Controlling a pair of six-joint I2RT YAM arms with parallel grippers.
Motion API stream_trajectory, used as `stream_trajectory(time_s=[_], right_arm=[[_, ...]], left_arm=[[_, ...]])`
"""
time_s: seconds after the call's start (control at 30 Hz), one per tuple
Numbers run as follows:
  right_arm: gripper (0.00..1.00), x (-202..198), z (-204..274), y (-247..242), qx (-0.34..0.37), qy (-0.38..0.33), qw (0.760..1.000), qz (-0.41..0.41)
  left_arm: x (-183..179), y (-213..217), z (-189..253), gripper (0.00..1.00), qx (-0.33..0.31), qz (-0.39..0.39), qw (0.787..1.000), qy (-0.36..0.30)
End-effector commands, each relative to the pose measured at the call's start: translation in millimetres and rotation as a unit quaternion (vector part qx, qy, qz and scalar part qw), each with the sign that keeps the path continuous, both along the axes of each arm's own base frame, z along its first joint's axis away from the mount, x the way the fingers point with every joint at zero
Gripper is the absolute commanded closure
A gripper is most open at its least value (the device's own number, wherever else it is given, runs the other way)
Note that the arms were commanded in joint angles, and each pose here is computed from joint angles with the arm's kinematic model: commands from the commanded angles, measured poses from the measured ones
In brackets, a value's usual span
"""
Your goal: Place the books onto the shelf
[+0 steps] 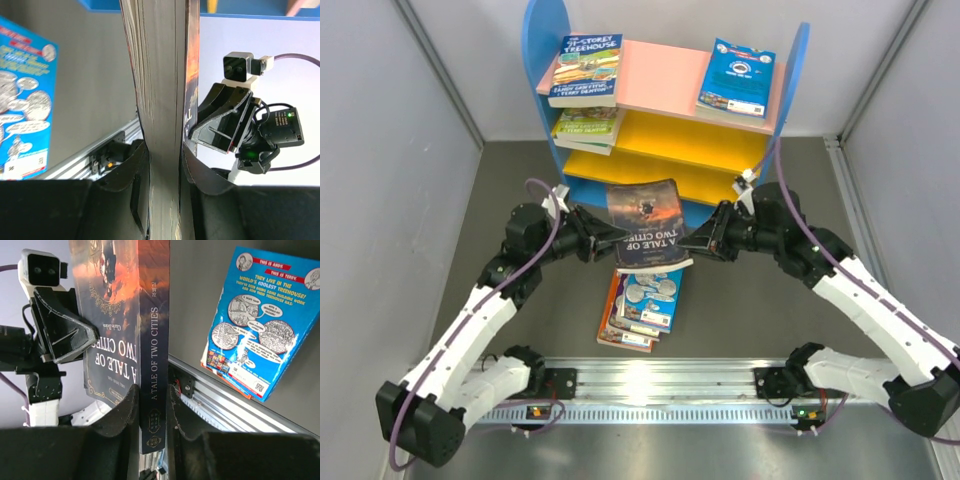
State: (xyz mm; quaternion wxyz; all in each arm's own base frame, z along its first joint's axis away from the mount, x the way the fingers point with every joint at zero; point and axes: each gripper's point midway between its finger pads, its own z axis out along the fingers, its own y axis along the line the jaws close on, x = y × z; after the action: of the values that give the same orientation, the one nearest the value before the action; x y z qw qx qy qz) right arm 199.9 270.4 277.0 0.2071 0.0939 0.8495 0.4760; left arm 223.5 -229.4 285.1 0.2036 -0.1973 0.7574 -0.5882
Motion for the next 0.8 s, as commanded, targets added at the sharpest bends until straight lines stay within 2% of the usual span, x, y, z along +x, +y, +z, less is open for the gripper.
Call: stream_trajectory(time_s=[0.0, 0.23, 0.27, 0.37, 0.67, 0.7, 0.73, 0.77], right_arm=[[1.00, 11, 61, -20, 0.028, -0.079, 0.996, -0.038], [1.00, 38, 91, -62, 0.026, -0.117, 0.988, -0.099], [1.00, 43, 95, -70, 0.026, -0.122, 0.986, -0.112], [1.00, 51, 102, -81, 0.025, -0.129, 0.983, -0.127], [1.00, 77, 97, -114, 0.008, -0.119, 0.974, -0.192], [1.00, 80, 96, -118, 0.006, -0.117, 0.972, -0.201], [1.00, 83, 95, -121, 0.003, -0.116, 0.971, -0.210], [1.00, 87, 93, -125, 0.001, -0.113, 0.969, -0.221]], left_arm=[[9, -12, 83, 1.00, -0.048, -0.018, 0.989, -0.136], [45, -55, 94, 1.00, -0.021, -0.031, 0.988, -0.148], [48, -61, 110, 1.00, -0.022, -0.034, 0.984, -0.171], [61, -82, 118, 1.00, -0.018, -0.048, 0.983, -0.176], [118, -132, 111, 1.00, -0.006, -0.063, 0.983, -0.175], [128, -141, 98, 1.00, 0.005, -0.064, 0.985, -0.163], [133, -145, 111, 0.99, 0.001, -0.064, 0.982, -0.175], [135, -150, 104, 0.95, 0.008, -0.068, 0.984, -0.162]])
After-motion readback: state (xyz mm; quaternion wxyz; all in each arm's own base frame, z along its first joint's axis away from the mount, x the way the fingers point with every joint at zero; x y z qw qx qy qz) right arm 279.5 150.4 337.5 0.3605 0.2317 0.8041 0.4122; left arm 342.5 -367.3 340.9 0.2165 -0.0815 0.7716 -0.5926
